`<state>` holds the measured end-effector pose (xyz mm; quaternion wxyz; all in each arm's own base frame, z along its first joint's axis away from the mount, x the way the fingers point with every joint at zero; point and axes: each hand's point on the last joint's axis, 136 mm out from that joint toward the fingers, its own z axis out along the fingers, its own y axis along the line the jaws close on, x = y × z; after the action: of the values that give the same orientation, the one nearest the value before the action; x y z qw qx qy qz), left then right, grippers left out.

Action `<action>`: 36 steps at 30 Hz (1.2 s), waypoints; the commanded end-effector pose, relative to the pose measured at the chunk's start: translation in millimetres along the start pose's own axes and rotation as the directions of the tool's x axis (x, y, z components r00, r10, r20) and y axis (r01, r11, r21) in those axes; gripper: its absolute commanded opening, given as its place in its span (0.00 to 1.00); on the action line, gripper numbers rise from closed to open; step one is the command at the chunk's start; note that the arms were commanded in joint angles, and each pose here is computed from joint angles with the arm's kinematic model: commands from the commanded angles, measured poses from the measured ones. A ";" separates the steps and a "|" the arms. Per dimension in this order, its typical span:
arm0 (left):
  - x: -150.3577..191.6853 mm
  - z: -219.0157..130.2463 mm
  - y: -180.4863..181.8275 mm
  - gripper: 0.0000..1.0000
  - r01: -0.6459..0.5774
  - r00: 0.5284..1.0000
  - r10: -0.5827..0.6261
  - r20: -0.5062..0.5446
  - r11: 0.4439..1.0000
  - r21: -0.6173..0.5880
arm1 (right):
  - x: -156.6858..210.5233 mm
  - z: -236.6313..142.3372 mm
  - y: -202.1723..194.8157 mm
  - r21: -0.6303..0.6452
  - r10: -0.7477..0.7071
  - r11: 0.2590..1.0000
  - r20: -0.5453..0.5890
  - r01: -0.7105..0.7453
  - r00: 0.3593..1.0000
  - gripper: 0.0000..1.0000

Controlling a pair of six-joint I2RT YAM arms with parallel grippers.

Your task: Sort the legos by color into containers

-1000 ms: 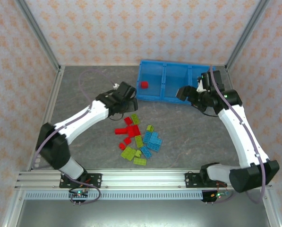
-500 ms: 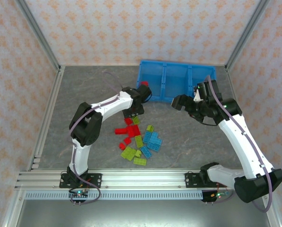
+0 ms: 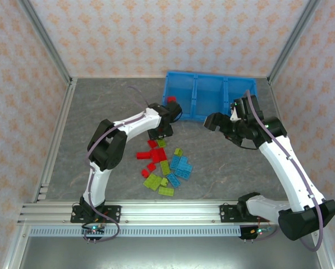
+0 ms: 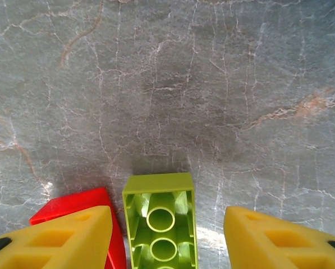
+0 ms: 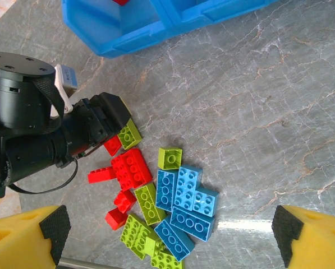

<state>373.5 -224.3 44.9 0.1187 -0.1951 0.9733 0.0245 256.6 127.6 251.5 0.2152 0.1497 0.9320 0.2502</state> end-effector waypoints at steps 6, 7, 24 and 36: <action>14.0 19.8 2.4 0.55 -0.032 0.999 0.031 -0.042 0.999 -0.026 | 4.4 0.0 -7.5 0.028 0.019 0.999 -0.001 -0.019 1.000 0.95; 14.9 21.1 1.9 0.54 -0.034 0.998 0.032 -0.046 0.999 -0.025 | 5.4 0.6 -7.7 0.026 0.021 0.999 -0.005 -0.021 1.000 0.96; -14.6 -103.3 -75.2 0.30 -0.248 0.967 0.214 0.141 0.922 0.298 | 36.0 12.4 4.4 -0.104 0.065 0.992 -0.085 -0.074 0.994 0.92; -68.9 -165.2 -208.5 0.22 -0.605 0.708 0.362 0.607 0.753 0.257 | 15.6 -14.7 -20.2 -0.038 0.148 0.989 0.140 -0.144 0.979 0.95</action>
<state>448.7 -404.3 273.9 0.4019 0.0740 0.8948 -0.1797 232.3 121.6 253.2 0.2549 0.2095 0.8982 0.2904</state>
